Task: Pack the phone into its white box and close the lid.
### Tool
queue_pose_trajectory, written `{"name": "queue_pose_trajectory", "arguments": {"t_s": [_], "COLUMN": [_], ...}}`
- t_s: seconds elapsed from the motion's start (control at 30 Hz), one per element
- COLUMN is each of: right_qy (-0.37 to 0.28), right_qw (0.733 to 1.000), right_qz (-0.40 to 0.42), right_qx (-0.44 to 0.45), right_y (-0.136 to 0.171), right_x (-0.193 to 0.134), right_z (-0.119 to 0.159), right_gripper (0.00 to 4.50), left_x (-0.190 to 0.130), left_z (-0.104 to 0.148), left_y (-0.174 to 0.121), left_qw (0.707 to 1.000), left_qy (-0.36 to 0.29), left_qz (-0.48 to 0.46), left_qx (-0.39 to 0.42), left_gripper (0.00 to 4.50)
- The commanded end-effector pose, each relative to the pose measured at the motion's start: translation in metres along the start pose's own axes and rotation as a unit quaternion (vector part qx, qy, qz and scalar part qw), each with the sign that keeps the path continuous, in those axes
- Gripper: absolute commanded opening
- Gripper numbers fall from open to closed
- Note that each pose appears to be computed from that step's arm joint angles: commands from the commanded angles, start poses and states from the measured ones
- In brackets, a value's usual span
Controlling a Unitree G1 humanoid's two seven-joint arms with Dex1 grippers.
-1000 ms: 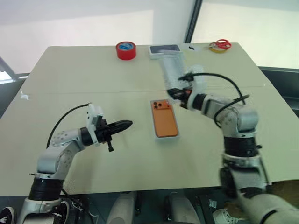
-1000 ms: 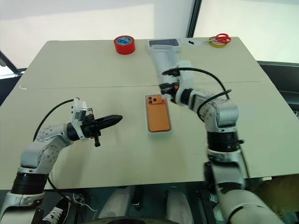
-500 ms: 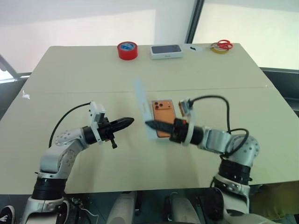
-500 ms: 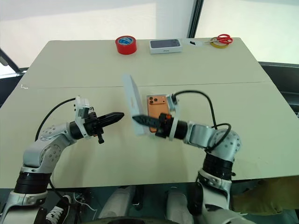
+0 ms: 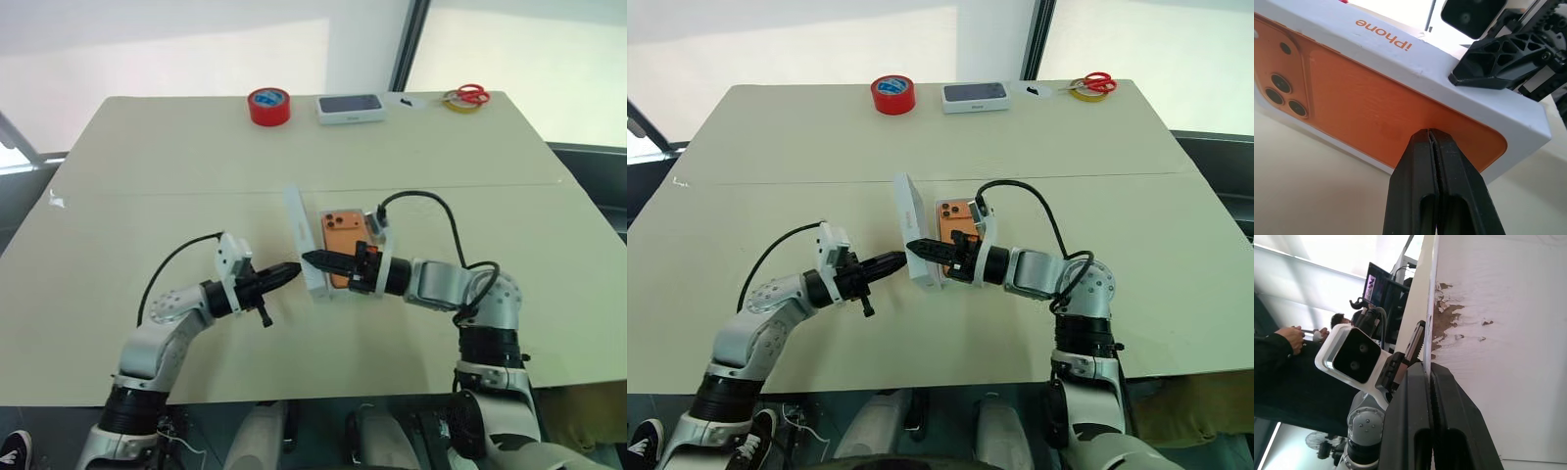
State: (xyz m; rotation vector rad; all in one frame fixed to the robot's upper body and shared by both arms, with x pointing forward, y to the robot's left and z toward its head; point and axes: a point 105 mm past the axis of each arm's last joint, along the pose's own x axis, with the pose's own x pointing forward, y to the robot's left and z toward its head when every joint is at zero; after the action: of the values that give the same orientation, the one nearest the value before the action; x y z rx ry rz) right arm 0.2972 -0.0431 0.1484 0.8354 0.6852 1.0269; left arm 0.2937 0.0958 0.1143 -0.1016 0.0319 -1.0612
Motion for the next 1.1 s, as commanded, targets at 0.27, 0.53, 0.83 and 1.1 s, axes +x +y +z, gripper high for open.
{"name": "queue_pose_trajectory", "arguments": {"t_s": [0.27, 0.53, 0.83, 1.1], "right_qy": [-0.023, -0.054, -0.073, -0.058], "right_qw": [0.996, 0.957, 0.885, 0.843], "right_qz": [-0.078, -0.191, -0.257, -0.269], "right_qx": [-0.048, -0.210, -0.381, -0.462], "right_y": [-0.028, -0.051, -0.056, -0.060], "right_x": [-0.017, -0.074, -0.080, -0.076], "right_z": [0.020, 0.056, 0.074, 0.079], "right_gripper": [2.92, 2.92, 2.07, 0.04], "left_x": [0.042, 0.071, 0.034, 0.006], "left_z": [0.008, 0.009, 0.003, -0.007], "left_y": [-0.003, -0.010, -0.006, 0.006], "left_qw": [0.999, 0.998, 0.998, 0.997], "left_qy": [-0.031, -0.044, 0.004, 0.069], "left_qz": [-0.031, -0.047, -0.059, -0.028], "left_qx": [0.011, 0.005, 0.008, 0.018], "left_gripper": [0.00, 0.00, 0.00, 0.00]}}
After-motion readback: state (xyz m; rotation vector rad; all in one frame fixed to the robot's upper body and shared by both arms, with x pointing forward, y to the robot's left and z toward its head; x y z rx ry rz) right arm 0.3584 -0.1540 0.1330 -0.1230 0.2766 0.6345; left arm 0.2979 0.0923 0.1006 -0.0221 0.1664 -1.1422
